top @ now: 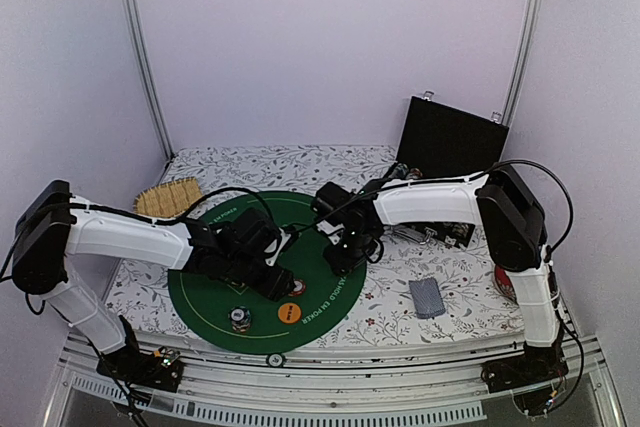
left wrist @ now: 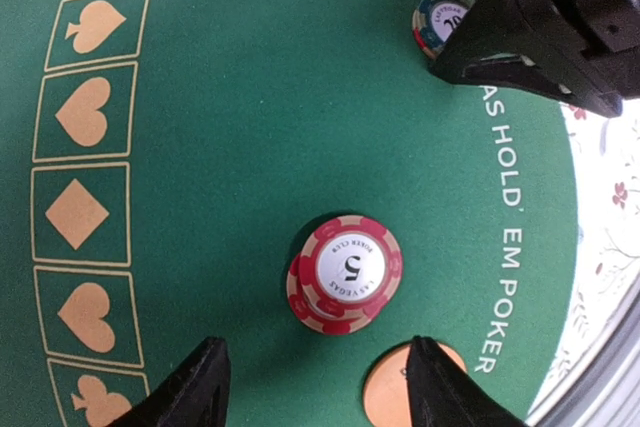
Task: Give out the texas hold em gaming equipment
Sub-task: Adjust the poker chips pile on the poker table mat.
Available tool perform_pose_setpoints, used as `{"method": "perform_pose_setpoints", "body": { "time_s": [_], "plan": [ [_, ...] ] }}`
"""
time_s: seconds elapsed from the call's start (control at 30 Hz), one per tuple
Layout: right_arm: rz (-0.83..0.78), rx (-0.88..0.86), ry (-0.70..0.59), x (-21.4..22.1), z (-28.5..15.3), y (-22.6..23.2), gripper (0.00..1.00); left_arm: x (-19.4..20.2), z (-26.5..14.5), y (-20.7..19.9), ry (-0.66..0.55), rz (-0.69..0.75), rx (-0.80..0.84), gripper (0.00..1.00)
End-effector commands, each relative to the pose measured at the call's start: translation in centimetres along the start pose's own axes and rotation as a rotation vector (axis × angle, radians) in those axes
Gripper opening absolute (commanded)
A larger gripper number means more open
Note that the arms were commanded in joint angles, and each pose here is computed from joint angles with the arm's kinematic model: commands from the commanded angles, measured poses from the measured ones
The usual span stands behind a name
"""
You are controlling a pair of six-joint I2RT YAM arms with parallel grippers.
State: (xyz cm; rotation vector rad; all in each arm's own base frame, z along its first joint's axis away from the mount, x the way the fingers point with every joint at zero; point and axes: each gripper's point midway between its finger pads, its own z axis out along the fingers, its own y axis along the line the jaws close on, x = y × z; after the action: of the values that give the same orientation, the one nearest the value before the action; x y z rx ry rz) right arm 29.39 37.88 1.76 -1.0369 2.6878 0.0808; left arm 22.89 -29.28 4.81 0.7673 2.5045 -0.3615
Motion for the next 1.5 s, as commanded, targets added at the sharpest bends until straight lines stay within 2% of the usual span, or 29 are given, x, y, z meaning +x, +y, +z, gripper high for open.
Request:
{"method": "perform_pose_setpoints", "body": {
  "time_s": [0.0, 0.17, 0.33, 0.47, 0.57, 0.73, 0.9, 1.0, 1.17, 1.47],
  "plan": [
    [-0.003, -0.037, 0.044, 1.2, 0.5, 0.1, 0.55, -1.1, 0.0, 0.0, -0.035, -0.003, 0.018, 0.66],
    [0.016, -0.098, 0.012, 0.5, -0.8, 0.3, 0.63, -1.4, 0.5, -0.4, -0.026, 0.023, 0.017, 0.74],
    [0.119, -0.148, -0.077, -1.1, -3.6, -2.2, 0.65, -2.2, 1.2, -0.9, -0.027, 0.051, 0.011, 0.8],
    [0.149, -0.13, -0.108, -1.0, -4.9, -3.9, 0.67, -2.1, 2.4, -0.5, 0.017, 0.051, -0.03, 0.81],
    [0.164, -0.076, -0.096, -0.3, -4.8, -5.3, 0.68, -2.0, 3.2, -0.5, 0.047, 0.046, -0.042, 0.79],
    [0.183, -0.063, -0.096, 0.2, -4.8, -6.3, 0.67, -2.0, 4.0, -0.6, 0.061, 0.046, -0.058, 0.65],
    [0.177, -0.055, -0.1, 0.2, -5.0, -6.5, 0.67, -0.5, 4.6, -0.4, 0.126, 0.081, -0.107, 0.55],
    [0.173, -0.056, -0.099, 0.2, -5.0, -6.5, 0.67, 0.8, 4.4, 0.0, 0.155, 0.076, -0.116, 0.53],
    [0.163, -0.06, -0.1, 0.1, -4.8, -6.4, 0.67, 1.3, 3.4, -0.1, 0.148, 0.065, -0.095, 0.53],
    [0.151, -0.066, -0.093, 0.2, -4.7, -6.2, 0.67, 1.1, 2.6, 0.5, 0.135, 0.066, -0.115, 0.66]
  ]
}}
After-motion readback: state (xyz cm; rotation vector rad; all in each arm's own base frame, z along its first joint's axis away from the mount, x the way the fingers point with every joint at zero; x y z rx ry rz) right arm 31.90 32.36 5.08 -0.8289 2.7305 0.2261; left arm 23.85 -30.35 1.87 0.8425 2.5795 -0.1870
